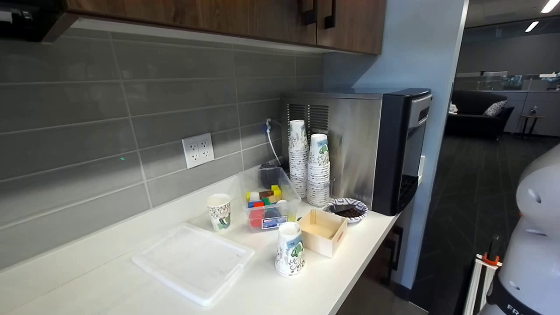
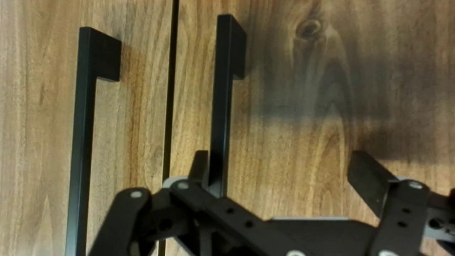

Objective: Open and close the top left cabinet door

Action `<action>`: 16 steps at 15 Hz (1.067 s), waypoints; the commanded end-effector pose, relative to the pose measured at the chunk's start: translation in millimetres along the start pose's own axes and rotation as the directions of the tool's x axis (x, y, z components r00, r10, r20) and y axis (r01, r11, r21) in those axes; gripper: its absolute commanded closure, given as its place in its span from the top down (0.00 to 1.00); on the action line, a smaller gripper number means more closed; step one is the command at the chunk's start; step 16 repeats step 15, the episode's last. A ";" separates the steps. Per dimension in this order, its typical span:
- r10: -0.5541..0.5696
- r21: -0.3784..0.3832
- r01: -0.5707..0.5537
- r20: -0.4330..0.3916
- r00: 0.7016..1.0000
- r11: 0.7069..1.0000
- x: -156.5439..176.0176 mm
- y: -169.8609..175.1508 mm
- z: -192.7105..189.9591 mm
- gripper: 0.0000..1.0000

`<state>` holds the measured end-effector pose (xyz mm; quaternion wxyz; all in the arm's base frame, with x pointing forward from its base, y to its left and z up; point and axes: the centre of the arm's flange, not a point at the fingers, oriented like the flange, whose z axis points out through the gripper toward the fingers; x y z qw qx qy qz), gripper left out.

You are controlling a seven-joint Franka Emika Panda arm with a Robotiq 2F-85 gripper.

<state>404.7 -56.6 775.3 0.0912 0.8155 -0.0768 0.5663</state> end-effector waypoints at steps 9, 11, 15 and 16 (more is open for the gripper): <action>-0.002 -0.031 0.005 0.082 0.997 1.000 -19.9 -10.2 -87.2 1.00; -0.005 -0.037 0.008 0.087 0.996 0.999 -26.7 -9.2 -94.4 1.00; 0.000 -0.059 0.006 0.093 0.996 0.998 -37.1 -7.4 -104.1 1.00; 0.000 -0.059 0.006 0.093 0.996 0.998 -37.1 -7.4 -104.1 1.00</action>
